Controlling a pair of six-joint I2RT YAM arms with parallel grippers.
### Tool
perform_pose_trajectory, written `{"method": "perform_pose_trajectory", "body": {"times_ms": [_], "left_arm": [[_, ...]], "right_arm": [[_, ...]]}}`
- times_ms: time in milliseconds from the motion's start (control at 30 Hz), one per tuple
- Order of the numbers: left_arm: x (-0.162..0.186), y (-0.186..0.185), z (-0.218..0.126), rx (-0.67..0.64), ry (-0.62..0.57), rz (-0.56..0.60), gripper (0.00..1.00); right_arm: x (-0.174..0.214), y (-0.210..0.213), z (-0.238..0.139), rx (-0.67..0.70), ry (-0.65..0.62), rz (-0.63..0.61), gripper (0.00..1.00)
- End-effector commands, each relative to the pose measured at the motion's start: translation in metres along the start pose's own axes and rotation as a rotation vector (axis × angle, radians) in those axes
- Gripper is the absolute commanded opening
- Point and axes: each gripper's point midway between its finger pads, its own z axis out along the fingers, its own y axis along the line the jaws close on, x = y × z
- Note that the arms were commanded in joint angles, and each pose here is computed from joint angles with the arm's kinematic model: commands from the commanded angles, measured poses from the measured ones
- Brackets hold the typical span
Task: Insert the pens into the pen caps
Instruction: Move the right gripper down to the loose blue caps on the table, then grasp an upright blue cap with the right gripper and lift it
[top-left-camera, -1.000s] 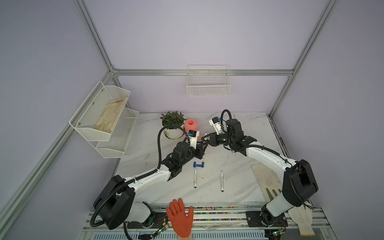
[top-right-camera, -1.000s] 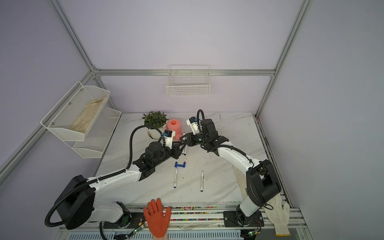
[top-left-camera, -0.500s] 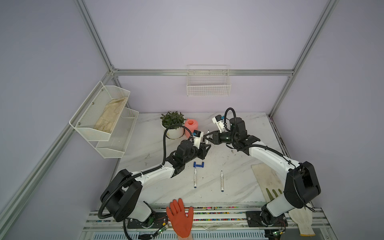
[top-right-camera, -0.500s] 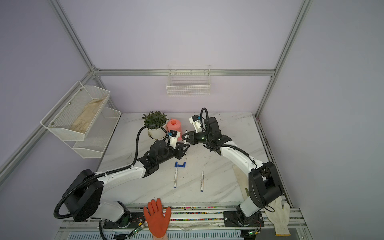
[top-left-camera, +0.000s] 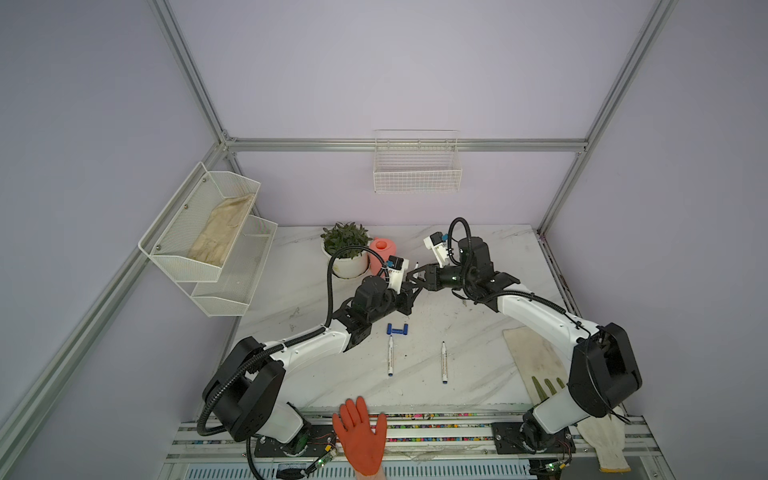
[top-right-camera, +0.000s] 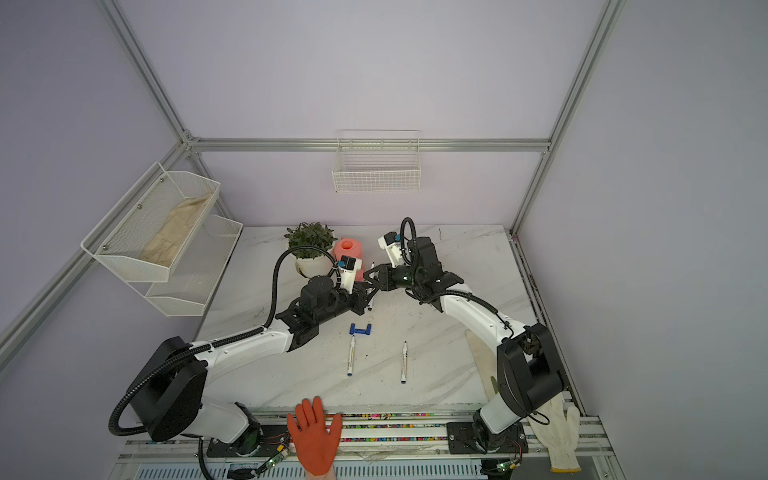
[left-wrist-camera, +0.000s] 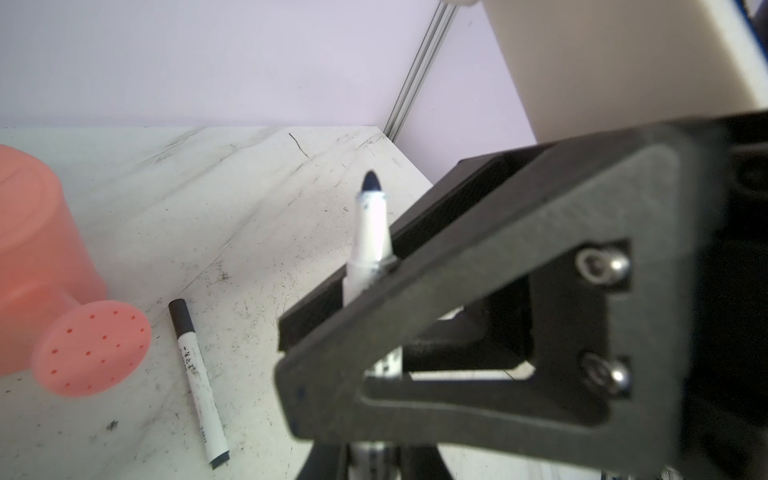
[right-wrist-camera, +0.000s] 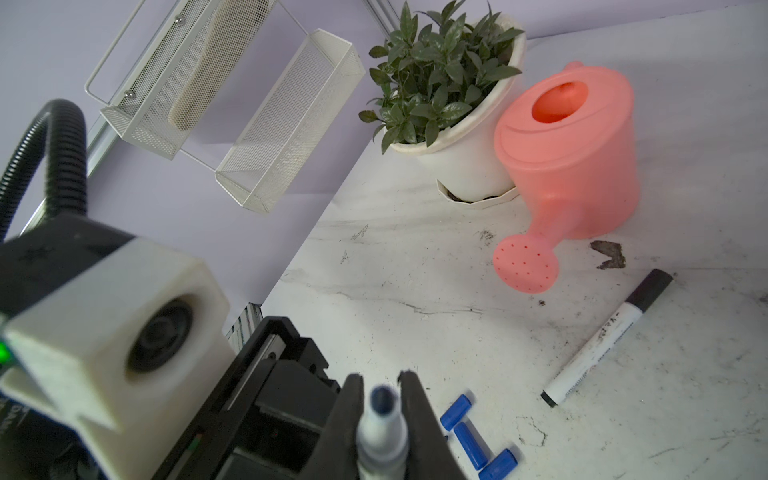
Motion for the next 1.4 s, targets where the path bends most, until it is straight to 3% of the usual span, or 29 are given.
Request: {"method": "perform_pose_trajectory", "body": {"times_ms": [0, 67, 233, 333, 433, 767, 1367], "left_arm": [[-0.032, 0.021, -0.015, -0.139, -0.112, -0.072, 0.00], [-0.034, 0.045, -0.035, -0.279, -0.160, -0.134, 0.00], [-0.010, 0.103, -0.080, -0.608, -0.197, -0.239, 0.00], [-0.004, 0.118, -0.098, -0.694, -0.206, -0.237, 0.00], [-0.004, 0.120, -0.105, -0.705, -0.208, -0.231, 0.00], [-0.003, 0.116, -0.107, -0.674, -0.211, -0.238, 0.00], [0.005, 0.117, -0.104, -0.668, -0.180, -0.230, 0.00]], "right_arm": [[0.017, -0.011, -0.005, 0.083, 0.044, -0.016, 0.40], [0.031, -0.018, -0.007, 0.137, 0.073, -0.023, 0.46], [0.083, -0.035, -0.004, 0.272, 0.219, -0.046, 0.47], [0.125, -0.044, 0.007, 0.339, 0.347, -0.075, 0.46], [0.156, -0.055, 0.020, 0.397, 0.450, -0.099, 0.44], [0.184, -0.081, 0.045, 0.446, 0.576, -0.069, 0.42], [0.195, -0.112, 0.060, 0.578, 0.628, -0.064, 0.41]]}}
